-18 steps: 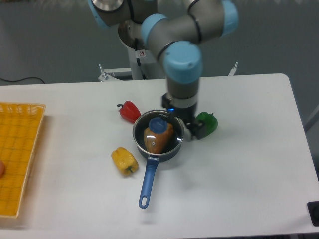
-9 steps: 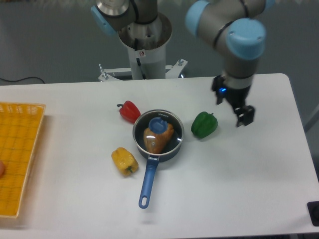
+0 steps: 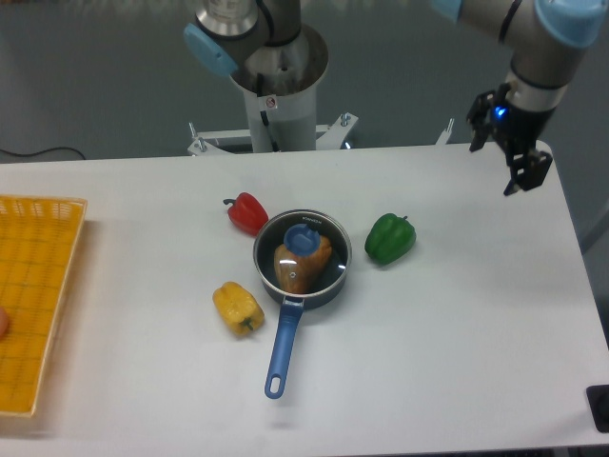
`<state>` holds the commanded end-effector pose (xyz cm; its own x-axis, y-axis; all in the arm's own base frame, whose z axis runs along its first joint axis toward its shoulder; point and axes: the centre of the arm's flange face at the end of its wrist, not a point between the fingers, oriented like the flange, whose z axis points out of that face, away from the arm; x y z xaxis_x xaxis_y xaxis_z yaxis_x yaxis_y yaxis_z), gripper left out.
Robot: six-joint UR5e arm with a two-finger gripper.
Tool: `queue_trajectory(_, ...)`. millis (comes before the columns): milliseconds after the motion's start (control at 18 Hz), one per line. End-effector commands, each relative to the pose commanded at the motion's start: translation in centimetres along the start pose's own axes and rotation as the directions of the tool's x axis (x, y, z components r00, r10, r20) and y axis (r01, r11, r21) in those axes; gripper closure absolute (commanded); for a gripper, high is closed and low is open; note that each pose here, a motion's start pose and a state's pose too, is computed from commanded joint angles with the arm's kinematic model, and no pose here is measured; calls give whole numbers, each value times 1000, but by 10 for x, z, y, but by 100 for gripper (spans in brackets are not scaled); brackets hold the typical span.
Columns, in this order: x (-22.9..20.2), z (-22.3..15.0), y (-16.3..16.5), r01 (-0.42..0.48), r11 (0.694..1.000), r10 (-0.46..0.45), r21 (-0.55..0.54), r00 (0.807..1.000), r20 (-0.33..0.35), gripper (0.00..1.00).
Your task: Close the pot lid
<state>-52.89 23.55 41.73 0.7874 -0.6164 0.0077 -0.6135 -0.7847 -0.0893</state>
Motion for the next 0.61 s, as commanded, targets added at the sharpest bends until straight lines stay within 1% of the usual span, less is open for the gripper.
queue_trajectory(333,9,1,-9,-5,1000,5,-1,1000,-12,0)
queue_trajectory(611,10,1,-8,-2,1000,2,2,1000,-15,0)
